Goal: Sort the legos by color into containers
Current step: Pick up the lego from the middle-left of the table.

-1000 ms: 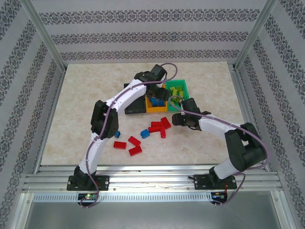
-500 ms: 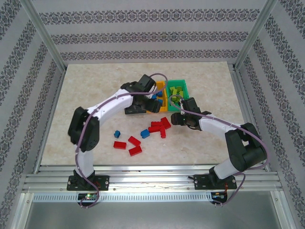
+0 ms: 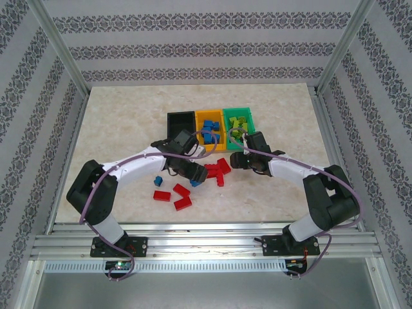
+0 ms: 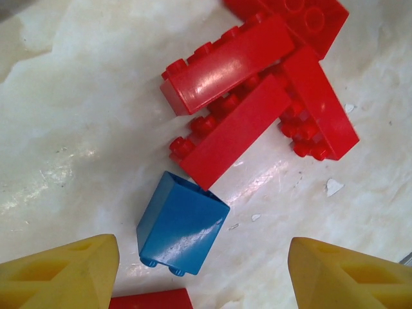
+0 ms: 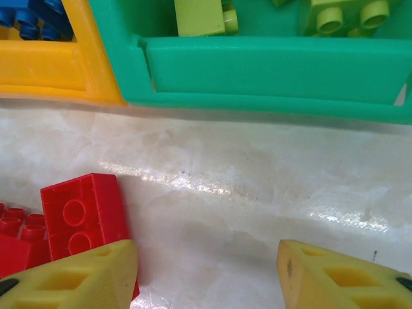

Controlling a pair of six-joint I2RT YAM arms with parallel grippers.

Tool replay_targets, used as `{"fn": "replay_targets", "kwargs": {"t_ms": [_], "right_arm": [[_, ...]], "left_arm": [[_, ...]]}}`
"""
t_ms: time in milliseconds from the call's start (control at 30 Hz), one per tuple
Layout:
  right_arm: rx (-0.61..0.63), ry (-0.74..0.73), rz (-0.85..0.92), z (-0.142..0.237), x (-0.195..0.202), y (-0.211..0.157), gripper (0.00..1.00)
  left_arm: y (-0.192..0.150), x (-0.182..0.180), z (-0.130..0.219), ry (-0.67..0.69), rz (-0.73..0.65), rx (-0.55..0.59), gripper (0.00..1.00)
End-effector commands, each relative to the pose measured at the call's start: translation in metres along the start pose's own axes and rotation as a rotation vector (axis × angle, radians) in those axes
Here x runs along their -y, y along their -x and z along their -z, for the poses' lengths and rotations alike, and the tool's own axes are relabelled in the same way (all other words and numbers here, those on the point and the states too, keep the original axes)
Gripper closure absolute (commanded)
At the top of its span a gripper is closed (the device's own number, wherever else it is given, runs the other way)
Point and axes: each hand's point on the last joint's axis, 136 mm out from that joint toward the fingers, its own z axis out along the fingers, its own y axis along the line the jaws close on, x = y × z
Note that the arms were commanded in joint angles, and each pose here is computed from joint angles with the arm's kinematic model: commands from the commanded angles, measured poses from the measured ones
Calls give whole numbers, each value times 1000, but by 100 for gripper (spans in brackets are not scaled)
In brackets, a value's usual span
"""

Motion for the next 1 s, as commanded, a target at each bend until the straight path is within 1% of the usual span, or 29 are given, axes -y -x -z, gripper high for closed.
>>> {"fn": "replay_targets", "kwargs": {"t_ms": [0,100,200,300,400,633,733,800,933,967], "right_arm": [[-8,9,-23,-5,2,-4,40],[-8,8,-23,-5,2,-4,40],[-6,8,-22,-4,2,-3,40],[-6,9,-22,-4,2,-3,40],[-6,10,-22,-4,1,-3,40],[-6,10,-23,-5,2,-3,40],[-5,10,-23,-4,1,-3,40],[-6,10,-23,-4,1,-3,40],[-4,10,-23,-4,2,-3,40],[-7,11,-23,-5,2,-3,40]], "left_arm": [[5,2,4,20,-113,34,30],[0,-6,0,55,-167,-4,30],[-4,-3,-7,34,-204,-38,30],[-12,1,-17,39,-251,-105,31],[-20,-3,-26,80,-286,-168,32],[-27,-18,-37,183,-337,-255,33],[-31,-24,-40,216,-345,-285,39],[-32,-24,-41,222,-349,-294,46],[-27,-19,-39,212,-349,-272,53],[-25,-17,-38,199,-346,-256,56]]}}
